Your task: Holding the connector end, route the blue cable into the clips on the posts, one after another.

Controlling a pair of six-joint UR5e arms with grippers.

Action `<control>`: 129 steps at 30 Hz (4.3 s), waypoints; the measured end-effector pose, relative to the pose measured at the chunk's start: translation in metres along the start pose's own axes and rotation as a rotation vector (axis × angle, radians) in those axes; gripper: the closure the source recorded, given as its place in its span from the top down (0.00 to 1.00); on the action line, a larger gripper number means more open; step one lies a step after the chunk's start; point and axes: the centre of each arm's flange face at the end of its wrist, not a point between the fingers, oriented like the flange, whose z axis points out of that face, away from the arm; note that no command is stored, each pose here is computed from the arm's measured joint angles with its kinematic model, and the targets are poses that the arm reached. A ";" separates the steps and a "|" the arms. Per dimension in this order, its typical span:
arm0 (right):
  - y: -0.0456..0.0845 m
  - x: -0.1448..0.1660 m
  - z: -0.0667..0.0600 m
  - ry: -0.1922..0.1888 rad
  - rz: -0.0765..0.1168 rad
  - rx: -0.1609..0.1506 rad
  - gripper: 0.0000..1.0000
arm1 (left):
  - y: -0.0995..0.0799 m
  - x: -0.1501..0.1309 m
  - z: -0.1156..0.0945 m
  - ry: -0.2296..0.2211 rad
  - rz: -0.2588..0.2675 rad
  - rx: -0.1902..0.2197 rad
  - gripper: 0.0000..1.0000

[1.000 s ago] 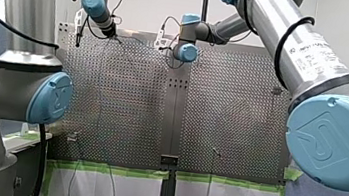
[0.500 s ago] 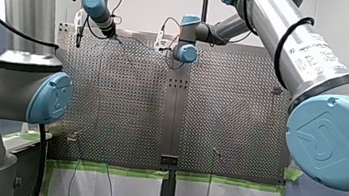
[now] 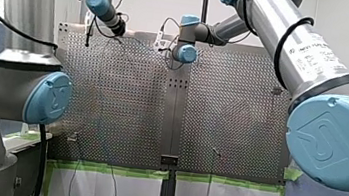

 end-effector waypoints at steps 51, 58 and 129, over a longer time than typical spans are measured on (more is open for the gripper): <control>0.003 0.000 0.000 -0.004 -0.001 -0.003 0.00 | -0.006 0.036 0.109 -0.021 0.009 -0.073 1.00; 0.003 0.000 0.000 -0.005 -0.001 -0.003 0.00 | -0.008 0.019 0.111 -0.051 -0.004 -0.067 1.00; 0.006 -0.003 -0.001 -0.016 -0.001 -0.008 0.00 | -0.017 0.003 0.094 -0.048 -0.002 -0.117 0.11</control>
